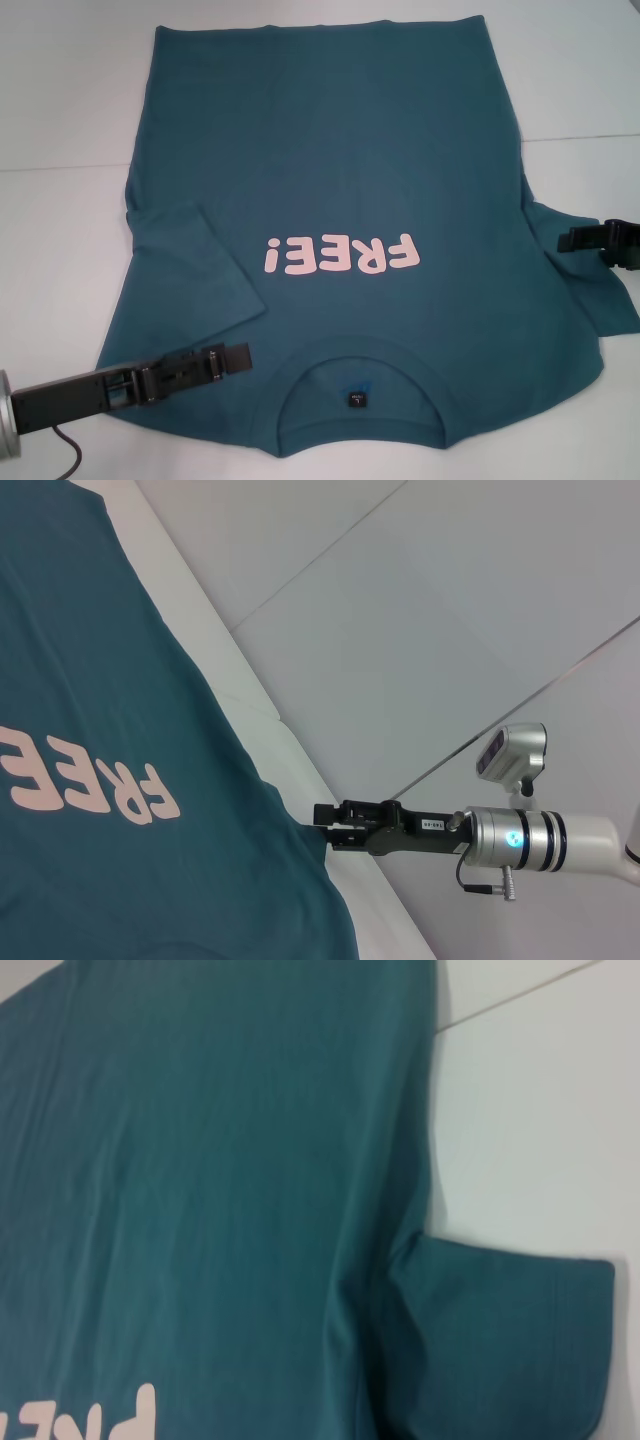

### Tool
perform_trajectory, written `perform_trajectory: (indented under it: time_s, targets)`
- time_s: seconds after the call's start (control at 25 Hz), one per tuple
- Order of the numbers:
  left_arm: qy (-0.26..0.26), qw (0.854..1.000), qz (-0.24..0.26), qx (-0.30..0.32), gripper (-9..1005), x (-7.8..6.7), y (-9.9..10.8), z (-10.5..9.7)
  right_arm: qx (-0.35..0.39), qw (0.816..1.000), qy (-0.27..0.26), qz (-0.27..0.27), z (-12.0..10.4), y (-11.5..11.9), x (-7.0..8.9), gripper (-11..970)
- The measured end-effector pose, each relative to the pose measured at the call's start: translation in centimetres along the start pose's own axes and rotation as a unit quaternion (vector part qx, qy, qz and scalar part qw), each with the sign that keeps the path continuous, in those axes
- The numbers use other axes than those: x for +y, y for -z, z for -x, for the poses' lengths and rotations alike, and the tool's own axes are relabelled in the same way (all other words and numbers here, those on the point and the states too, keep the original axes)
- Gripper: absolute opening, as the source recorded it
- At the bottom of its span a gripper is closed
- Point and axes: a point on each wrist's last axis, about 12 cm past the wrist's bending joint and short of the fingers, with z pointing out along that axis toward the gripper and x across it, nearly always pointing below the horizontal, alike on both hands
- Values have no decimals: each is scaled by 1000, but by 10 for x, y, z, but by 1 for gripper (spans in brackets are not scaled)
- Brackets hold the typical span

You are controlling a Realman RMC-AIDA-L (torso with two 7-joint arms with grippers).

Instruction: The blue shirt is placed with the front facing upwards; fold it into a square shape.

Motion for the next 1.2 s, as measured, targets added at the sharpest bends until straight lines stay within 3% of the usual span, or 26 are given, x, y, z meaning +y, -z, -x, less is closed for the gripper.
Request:
perform_trajectory:
  time_s: [0.16, 0.24, 0.48, 0.92, 1.12, 1.2]
  targets:
    - [0, 1000, 0, 0, 844, 0, 0, 0, 1, 1000, 1, 0, 1, -1, 2, 860]
    - [1, 1000, 0, 0, 844, 0, 0, 0, 2, 1000, 1, 0, 1, -1, 2, 641]
    - [1, 1000, 0, 0, 843, 0, 0, 0, 2, 1000, 0, -1, 0, -1, 1, 432]
    - [1, 1000, -1, 0, 843, 0, 0, 0, -2, 1000, -8, -6, 0, 2, -4, 180]
    - [1, 1000, 0, -1, 843, 0, 0, 0, -5, 1000, -6, -7, 2, 5, -5, 0]
    - [2, 1000, 0, -1, 843, 0, 1, -1, -15, 1000, -7, -10, 6, 10, -8, 1]
